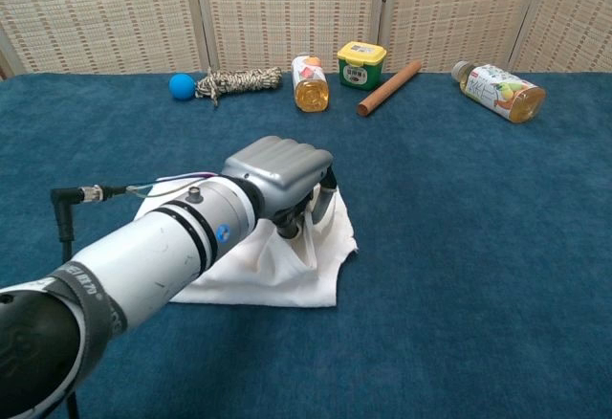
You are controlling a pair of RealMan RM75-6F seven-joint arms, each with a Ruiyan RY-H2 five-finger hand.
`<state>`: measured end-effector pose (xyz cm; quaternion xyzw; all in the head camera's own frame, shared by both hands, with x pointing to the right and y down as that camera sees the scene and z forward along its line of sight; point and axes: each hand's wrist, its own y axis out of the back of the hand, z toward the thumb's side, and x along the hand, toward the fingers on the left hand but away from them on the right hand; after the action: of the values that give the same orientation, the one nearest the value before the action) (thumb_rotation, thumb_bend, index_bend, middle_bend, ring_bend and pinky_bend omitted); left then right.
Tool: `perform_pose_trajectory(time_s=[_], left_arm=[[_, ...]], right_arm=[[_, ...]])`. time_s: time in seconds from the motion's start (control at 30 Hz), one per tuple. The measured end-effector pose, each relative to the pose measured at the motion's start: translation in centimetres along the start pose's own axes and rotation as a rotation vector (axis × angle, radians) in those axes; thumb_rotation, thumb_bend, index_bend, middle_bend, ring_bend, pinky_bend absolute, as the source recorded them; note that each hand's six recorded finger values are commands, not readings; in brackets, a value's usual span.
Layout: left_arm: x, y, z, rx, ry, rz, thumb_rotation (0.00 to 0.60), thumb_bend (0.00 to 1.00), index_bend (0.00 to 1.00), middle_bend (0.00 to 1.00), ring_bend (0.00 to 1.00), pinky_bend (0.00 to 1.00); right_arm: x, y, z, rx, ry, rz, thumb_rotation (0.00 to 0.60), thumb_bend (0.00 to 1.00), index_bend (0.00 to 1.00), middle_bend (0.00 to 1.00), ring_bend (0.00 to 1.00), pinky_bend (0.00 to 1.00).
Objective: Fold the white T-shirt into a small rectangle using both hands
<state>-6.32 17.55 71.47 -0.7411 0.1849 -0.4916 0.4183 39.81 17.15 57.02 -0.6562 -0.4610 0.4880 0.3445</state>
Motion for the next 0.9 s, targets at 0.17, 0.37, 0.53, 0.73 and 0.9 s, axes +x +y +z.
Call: perform_pose_trajectory(time_s=[0.17, 0.37, 0.53, 0.73, 0.9], left_arm=[[0.1, -0.1, 0.7, 0.001, -0.012, -0.003, 0.600, 0.66, 0.60, 0.83, 0.78, 0.89], [0.0, 0.0, 1.5, -0.001, -0.029, -0.001, 0.600, 0.66, 0.60, 0.83, 0.78, 0.89], [0.2, 0.0, 2.0, 0.002, -0.036, 0.002, 0.600, 0.66, 0.60, 0.83, 0.78, 0.89], [0.4, -0.3, 2.1, 0.017, -0.028, -0.010, 0.600, 0.51, 0.47, 0.82, 0.78, 0.89], [0.3, 0.0, 2.2, 0.009, -0.026, 0.003, 0.600, 0.33, 0.29, 0.82, 0.78, 0.89]], right_arm=[[0.1, 0.1, -0.2, 0.001, -0.005, -0.001, 0.600, 0.42, 0.20, 0.96, 1.00, 1.00], [0.2, 0.2, -0.4, 0.001, -0.012, -0.002, 0.600, 0.42, 0.20, 0.96, 1.00, 1.00], [0.3, 0.2, -0.5, 0.001, -0.016, -0.003, 0.600, 0.42, 0.20, 0.96, 1.00, 1.00], [0.4, 0.2, -0.7, -0.001, -0.019, -0.005, 0.600, 0.42, 0.20, 0.96, 1.00, 1.00], [0.4, 0.3, -0.8, -0.001, -0.020, -0.007, 0.600, 0.42, 0.20, 0.96, 1.00, 1.00]])
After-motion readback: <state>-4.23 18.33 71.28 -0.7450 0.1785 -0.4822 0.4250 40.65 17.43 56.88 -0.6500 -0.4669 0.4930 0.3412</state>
